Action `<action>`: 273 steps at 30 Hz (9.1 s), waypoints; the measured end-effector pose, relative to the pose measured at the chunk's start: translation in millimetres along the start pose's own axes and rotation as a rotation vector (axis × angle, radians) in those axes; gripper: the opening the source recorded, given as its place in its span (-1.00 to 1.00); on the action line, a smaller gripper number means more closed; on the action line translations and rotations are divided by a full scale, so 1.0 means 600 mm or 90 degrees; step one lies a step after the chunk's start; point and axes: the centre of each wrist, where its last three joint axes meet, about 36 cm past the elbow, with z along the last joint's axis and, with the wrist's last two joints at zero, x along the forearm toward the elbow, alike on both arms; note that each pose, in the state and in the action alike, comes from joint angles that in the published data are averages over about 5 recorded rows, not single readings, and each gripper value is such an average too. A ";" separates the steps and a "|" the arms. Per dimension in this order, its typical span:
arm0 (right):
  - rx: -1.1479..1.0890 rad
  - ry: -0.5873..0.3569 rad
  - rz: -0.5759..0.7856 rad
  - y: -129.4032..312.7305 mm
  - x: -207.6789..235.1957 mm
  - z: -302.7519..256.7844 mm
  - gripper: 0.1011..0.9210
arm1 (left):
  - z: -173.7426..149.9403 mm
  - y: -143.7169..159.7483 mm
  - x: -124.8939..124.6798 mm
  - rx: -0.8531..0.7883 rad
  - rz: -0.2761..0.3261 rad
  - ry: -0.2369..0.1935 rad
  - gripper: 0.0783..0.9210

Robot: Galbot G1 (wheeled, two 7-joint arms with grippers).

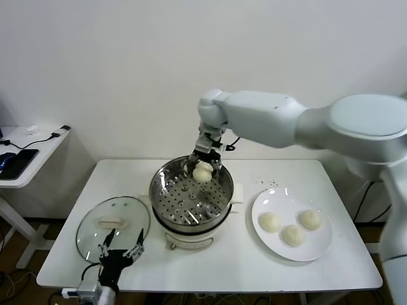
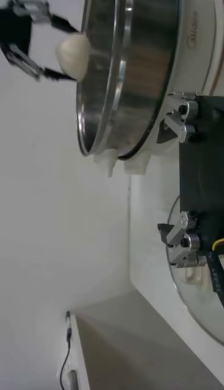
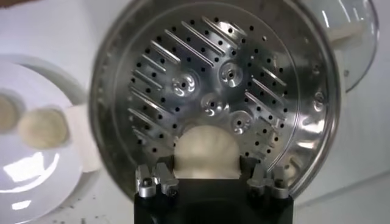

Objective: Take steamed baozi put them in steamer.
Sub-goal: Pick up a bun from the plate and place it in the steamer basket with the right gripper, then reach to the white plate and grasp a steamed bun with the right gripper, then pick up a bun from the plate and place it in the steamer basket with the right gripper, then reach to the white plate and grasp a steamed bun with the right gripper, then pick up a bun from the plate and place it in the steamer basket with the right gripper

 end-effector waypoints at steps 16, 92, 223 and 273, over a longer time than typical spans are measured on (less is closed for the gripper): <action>-0.004 -0.012 0.028 -0.011 -0.054 0.027 0.74 | 0.004 -0.002 -0.001 0.002 -0.003 -0.001 0.77; -0.852 0.025 -0.011 0.535 -0.202 -0.059 0.65 | 0.003 0.001 0.021 0.013 -0.013 -0.010 0.77; -0.847 0.019 -0.036 0.668 -0.108 -0.095 0.76 | -0.026 -0.011 0.012 0.023 -0.004 -0.022 0.77; -0.600 0.025 0.037 0.427 0.133 -0.046 0.31 | -0.037 -0.015 0.028 0.018 -0.003 -0.023 0.77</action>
